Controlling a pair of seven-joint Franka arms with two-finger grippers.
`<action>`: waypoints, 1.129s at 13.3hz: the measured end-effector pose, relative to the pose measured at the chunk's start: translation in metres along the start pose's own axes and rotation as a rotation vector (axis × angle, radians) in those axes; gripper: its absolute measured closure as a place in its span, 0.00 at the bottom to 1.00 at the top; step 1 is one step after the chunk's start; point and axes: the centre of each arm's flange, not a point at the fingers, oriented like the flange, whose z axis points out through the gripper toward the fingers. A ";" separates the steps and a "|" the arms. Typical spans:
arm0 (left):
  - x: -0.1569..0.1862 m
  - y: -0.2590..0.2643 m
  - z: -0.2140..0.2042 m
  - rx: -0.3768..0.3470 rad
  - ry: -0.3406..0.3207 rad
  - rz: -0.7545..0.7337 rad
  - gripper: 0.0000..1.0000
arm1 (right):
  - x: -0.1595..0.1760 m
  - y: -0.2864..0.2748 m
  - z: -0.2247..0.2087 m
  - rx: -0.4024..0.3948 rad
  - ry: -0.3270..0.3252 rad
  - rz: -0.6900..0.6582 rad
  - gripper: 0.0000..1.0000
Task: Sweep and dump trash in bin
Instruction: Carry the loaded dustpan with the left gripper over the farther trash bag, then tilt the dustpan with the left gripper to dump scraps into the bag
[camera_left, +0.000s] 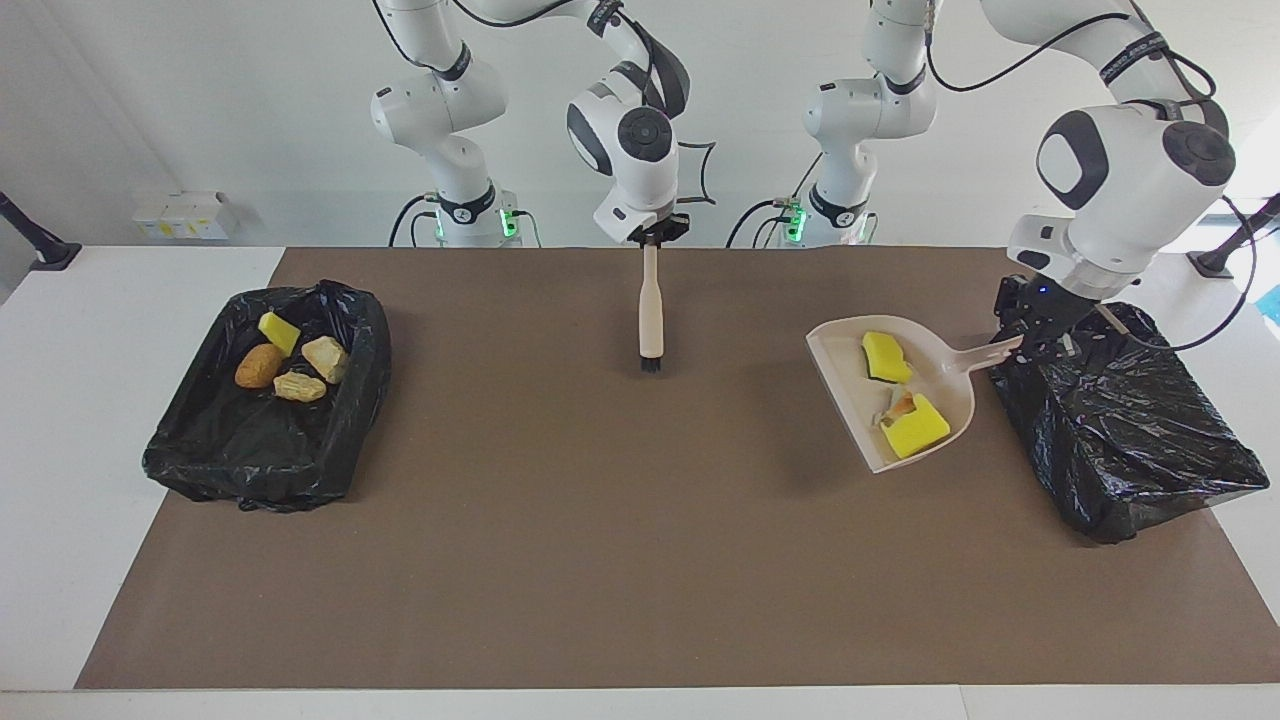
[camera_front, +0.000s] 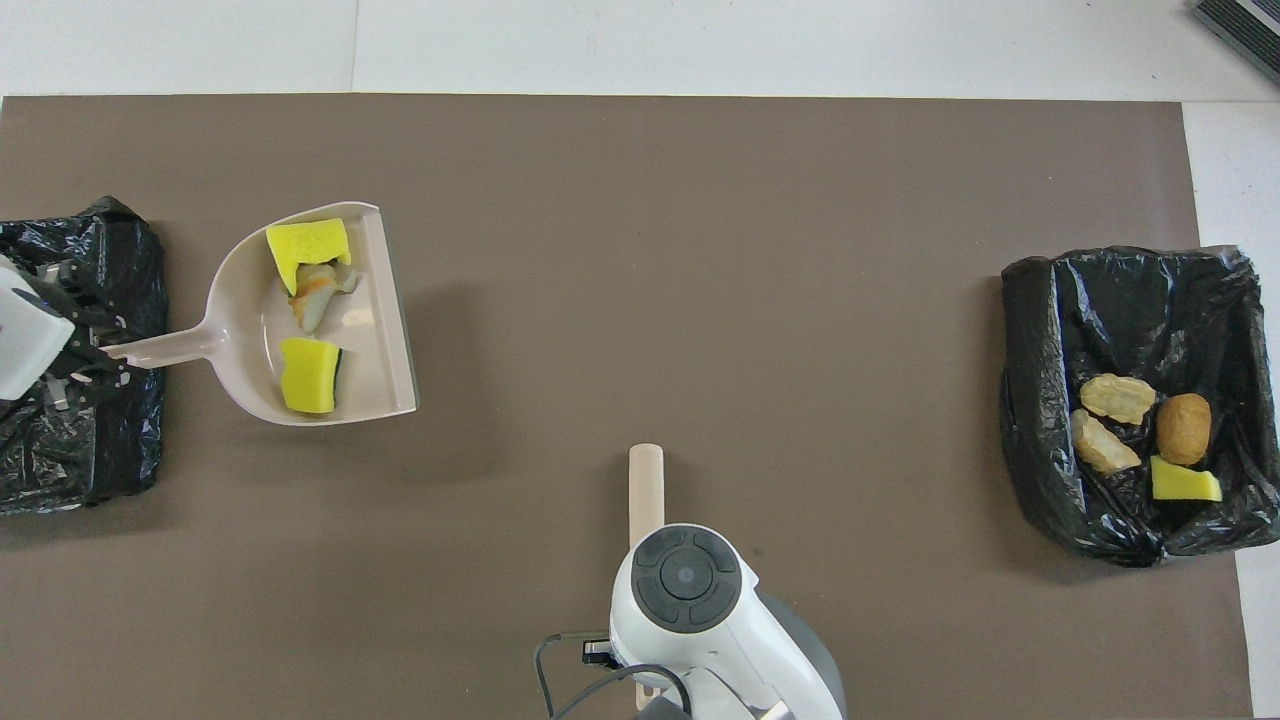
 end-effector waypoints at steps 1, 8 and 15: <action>-0.026 -0.002 0.000 0.000 0.002 0.010 0.67 | 0.000 0.001 0.007 -0.005 -0.002 0.001 0.74; -0.197 0.015 -0.020 0.049 -0.003 0.016 0.67 | 0.002 0.006 0.018 -0.005 0.005 -0.069 0.74; -0.254 -0.033 -0.058 0.071 -0.275 0.060 0.67 | 0.013 0.010 0.018 0.009 0.014 -0.049 0.27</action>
